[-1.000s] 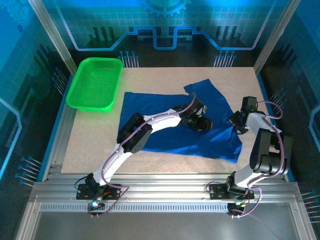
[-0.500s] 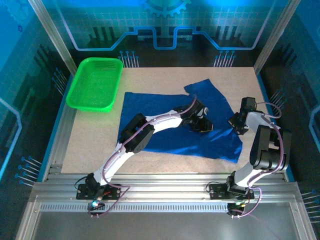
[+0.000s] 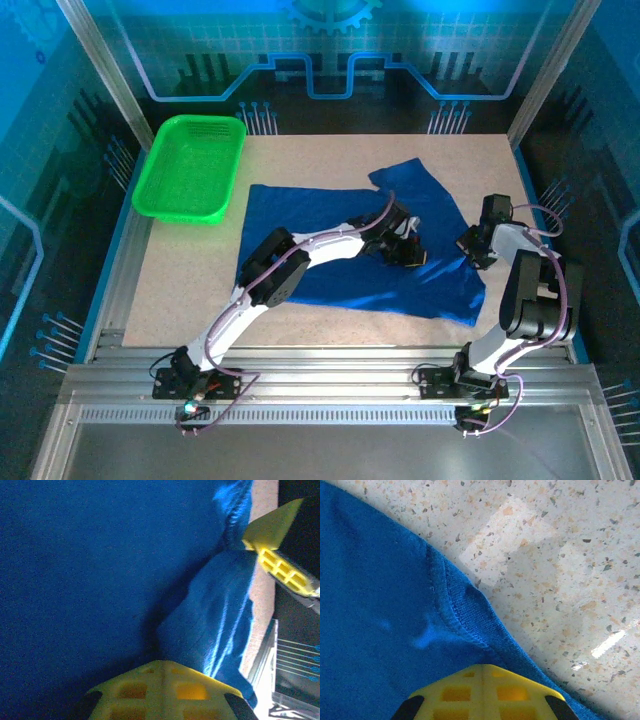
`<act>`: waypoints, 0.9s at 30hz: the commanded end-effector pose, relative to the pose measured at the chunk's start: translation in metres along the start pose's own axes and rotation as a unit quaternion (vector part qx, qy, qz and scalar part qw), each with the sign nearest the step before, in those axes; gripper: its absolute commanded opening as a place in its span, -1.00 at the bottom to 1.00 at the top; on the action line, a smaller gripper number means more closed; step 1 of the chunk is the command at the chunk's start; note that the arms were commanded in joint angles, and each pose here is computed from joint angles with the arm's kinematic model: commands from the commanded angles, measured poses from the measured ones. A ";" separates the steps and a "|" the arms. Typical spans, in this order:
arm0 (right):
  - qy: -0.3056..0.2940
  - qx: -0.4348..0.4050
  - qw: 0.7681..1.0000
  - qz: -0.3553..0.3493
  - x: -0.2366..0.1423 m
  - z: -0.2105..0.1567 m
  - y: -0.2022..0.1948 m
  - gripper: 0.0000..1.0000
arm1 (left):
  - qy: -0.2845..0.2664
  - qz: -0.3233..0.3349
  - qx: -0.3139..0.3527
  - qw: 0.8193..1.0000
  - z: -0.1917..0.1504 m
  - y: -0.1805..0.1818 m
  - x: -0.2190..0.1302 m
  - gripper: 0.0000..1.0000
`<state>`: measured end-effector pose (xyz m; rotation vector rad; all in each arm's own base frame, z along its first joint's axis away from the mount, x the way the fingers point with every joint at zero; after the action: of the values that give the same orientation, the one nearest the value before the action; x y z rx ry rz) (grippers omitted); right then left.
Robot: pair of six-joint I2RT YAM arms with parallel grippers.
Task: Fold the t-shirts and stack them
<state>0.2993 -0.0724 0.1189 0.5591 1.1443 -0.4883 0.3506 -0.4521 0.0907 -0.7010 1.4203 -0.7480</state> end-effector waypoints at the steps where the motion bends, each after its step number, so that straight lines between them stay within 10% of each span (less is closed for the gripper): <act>1: 0.002 0.004 1.000 -0.012 0.001 0.001 -0.003 -0.99 | -0.055 0.009 0.036 0.998 0.008 -0.018 -0.032 -0.97; 12: 0.004 0.003 1.000 -0.015 0.004 0.000 -0.004 -0.99 | -0.099 0.025 0.042 0.994 0.014 -0.016 -0.047 -0.96; 18: 0.005 0.002 1.000 -0.015 0.005 0.001 -0.003 -0.99 | -0.036 -0.022 0.029 0.999 0.007 -0.020 -0.022 -0.11; 27: 0.009 0.001 1.000 -0.017 0.007 -0.001 -0.003 -0.99 | 0.009 -0.020 0.020 1.000 0.003 -0.020 0.004 -0.05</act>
<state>0.2994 -0.0726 0.1142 0.5565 1.1595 -0.4940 0.3587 -0.4618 0.1143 -0.6982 1.3268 -0.8065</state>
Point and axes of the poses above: each hand's point on the last joint's axis, 136 mm out from that joint toward the fingers, its own x axis out along the fingers, its own y axis along the line the jaws close on, z = x × y, the point moved 9 cm from there along -x, back along the fingers, and after that the axes turned 11 degrees about -x, right-handed, at the moved point
